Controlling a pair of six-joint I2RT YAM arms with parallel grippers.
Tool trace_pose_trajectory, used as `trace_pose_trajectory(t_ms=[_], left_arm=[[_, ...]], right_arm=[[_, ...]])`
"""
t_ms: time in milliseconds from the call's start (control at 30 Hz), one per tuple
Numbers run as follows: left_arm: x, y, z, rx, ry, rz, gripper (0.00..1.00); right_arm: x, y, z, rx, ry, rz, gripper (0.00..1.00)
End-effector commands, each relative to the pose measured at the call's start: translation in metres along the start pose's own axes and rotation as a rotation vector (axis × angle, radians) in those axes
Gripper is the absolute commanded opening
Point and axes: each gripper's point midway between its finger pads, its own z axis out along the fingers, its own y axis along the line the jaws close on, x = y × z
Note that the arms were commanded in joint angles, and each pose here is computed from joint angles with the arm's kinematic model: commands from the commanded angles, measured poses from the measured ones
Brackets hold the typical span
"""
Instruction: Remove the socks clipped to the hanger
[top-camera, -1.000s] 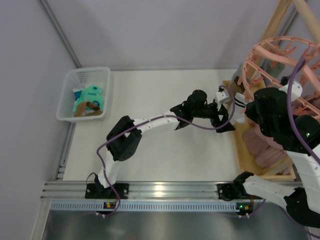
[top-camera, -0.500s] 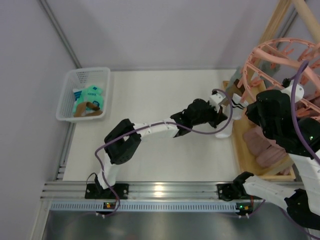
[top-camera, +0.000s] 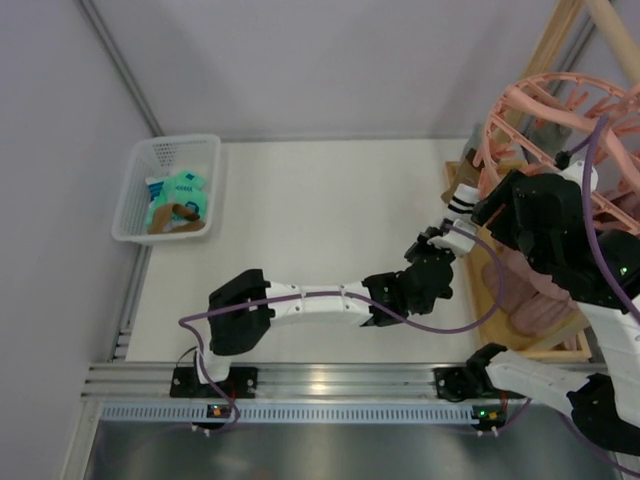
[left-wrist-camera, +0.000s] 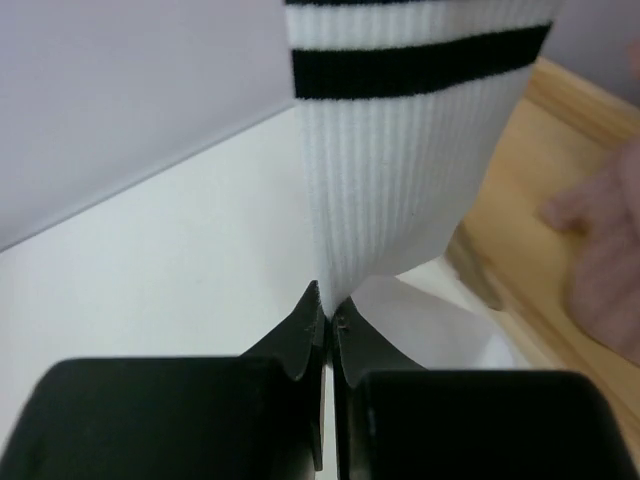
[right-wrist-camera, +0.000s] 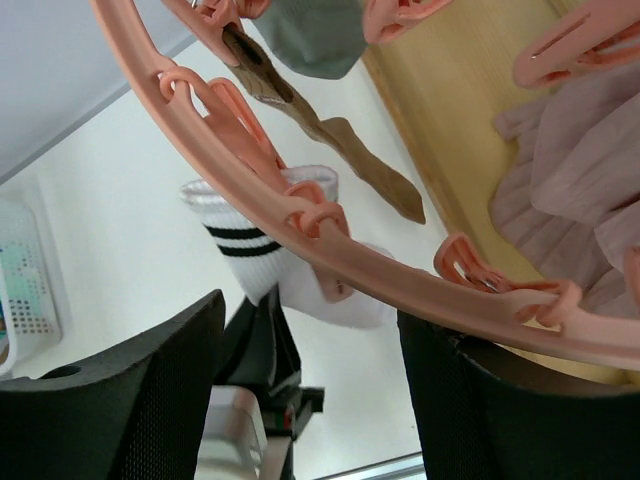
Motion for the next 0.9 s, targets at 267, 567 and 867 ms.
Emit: trace_pose_trajectory(t_ms=[267, 567, 867], left_arm=[[0.011, 0.069, -0.009, -0.519, 0.095, 0.121, 0.00], [0.030, 0.088, -0.005, -0.650, 0.144, 0.157, 0.00], [0.030, 0.104, 0.010, -0.734, 0.161, 0.136, 0.00]], right_arm=[[-0.017, 0.021, -0.032, -0.154, 0.032, 0.002, 0.63], [-0.029, 0.045, -0.017, -0.128, 0.025, 0.038, 0.56], [-0.020, 0.056, 0.018, 0.003, 0.042, 0.108, 0.52]])
